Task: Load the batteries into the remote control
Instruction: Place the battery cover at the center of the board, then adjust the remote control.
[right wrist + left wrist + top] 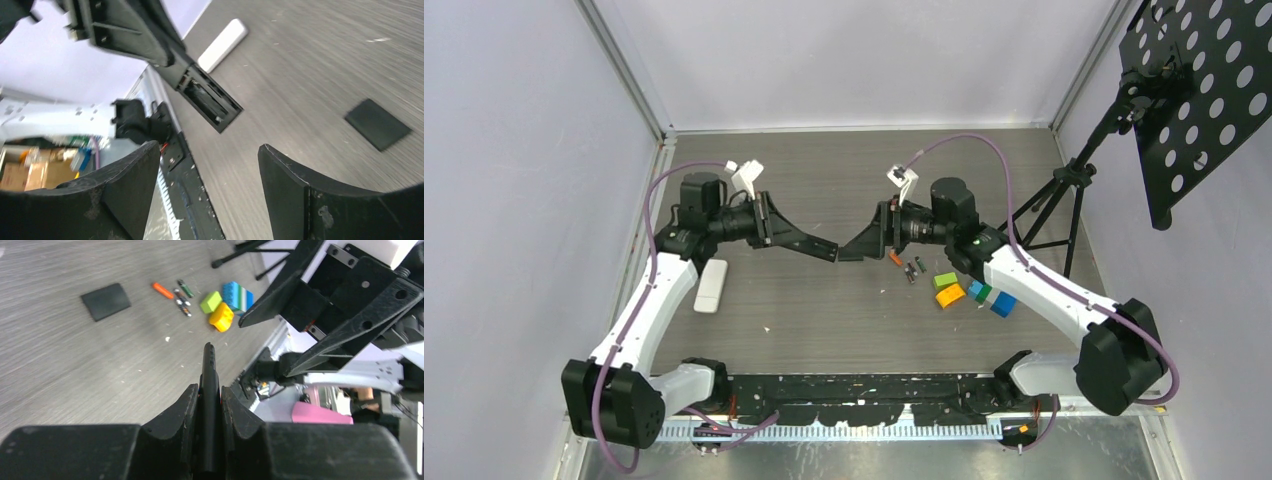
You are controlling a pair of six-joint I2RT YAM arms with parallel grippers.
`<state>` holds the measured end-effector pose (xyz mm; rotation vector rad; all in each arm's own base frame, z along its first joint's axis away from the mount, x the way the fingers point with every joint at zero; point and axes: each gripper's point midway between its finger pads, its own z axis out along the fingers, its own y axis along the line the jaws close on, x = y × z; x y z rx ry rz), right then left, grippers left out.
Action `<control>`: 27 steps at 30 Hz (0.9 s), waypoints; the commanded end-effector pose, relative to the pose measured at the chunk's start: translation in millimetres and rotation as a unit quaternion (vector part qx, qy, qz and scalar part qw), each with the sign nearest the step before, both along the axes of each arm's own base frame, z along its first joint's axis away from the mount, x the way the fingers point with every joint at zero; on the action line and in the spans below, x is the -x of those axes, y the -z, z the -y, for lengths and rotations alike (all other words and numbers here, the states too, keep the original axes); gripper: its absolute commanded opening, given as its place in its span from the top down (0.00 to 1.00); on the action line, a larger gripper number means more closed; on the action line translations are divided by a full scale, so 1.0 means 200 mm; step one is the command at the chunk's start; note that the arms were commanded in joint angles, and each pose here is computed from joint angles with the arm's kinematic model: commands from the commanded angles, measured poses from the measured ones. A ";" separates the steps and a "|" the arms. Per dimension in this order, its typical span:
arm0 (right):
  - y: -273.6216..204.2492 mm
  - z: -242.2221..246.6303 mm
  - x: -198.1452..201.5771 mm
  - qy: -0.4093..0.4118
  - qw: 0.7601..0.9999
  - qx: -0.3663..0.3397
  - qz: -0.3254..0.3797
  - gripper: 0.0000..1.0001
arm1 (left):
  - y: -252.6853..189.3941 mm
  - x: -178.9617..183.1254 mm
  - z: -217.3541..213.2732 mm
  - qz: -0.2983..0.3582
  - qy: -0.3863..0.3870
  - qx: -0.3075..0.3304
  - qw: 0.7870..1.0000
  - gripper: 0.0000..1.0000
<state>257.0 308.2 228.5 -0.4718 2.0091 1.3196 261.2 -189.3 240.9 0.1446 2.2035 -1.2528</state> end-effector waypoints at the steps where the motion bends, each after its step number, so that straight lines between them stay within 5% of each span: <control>1: -0.15 -0.04 0.19 -0.128 0.990 -0.026 0.050 0.23 | -0.24 0.15 0.07 0.077 0.102 0.056 0.990 1.00; 7: -0.16 -0.11 0.30 -0.189 0.980 -0.002 0.064 0.24 | -0.44 0.37 0.12 0.159 0.194 0.105 0.962 1.00; 14: -0.25 -0.17 0.47 -0.272 0.959 -0.045 0.058 0.39 | -0.54 0.53 0.11 0.221 0.236 0.124 0.938 1.00; 23: -0.37 -0.20 0.56 -0.312 0.945 -0.059 0.076 0.40 | -0.55 0.57 0.11 0.233 0.248 0.126 0.932 1.00; 27: -0.39 -0.22 0.59 -0.331 0.938 -0.065 0.077 0.52 | -0.54 0.55 0.11 0.223 0.240 0.125 0.936 1.00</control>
